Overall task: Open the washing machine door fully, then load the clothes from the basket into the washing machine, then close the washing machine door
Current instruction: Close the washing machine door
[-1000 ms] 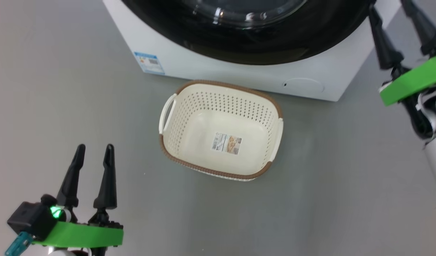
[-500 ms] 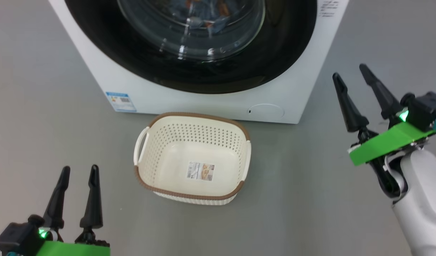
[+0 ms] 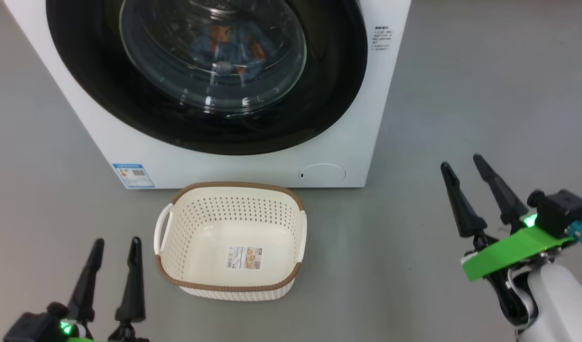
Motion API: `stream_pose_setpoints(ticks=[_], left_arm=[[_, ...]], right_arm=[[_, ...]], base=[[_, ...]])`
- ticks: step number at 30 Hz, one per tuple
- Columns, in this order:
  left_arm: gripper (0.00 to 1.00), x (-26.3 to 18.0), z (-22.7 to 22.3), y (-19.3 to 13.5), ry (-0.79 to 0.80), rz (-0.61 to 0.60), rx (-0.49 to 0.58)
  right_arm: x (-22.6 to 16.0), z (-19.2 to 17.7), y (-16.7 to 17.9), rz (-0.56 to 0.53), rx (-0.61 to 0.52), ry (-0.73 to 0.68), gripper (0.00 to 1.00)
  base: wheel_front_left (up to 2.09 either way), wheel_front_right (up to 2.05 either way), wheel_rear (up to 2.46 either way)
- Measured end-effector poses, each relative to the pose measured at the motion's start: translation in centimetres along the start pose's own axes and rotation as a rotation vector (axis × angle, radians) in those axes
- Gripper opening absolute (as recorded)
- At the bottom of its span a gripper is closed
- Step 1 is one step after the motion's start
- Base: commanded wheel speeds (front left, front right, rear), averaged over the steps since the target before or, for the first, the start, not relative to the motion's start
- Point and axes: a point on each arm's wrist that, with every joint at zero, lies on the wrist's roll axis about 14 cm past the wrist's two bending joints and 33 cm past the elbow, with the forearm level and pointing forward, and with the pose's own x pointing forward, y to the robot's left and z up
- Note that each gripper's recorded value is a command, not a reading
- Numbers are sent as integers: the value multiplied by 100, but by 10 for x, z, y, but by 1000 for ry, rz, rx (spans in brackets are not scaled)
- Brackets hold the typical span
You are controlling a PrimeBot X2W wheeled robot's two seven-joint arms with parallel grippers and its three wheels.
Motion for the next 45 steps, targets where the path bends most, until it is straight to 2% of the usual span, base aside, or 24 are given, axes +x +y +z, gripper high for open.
stream_pose_setpoints(ticks=[7,15,45], left_arm=[[100,-5,-2,-7,12,-27,3],[100,-5,-1,-9,9,-32,3],[100,-6,-4,-4,20,-17,5]], right_arm=[[-33,-11,-7,-61,24,27,100],[-53,-20,-10,-96,30,47,100],[-55,-13,-22,-132,-4,25,100]], base=[[0,0,0],[0,0,0],[0,0,0]])
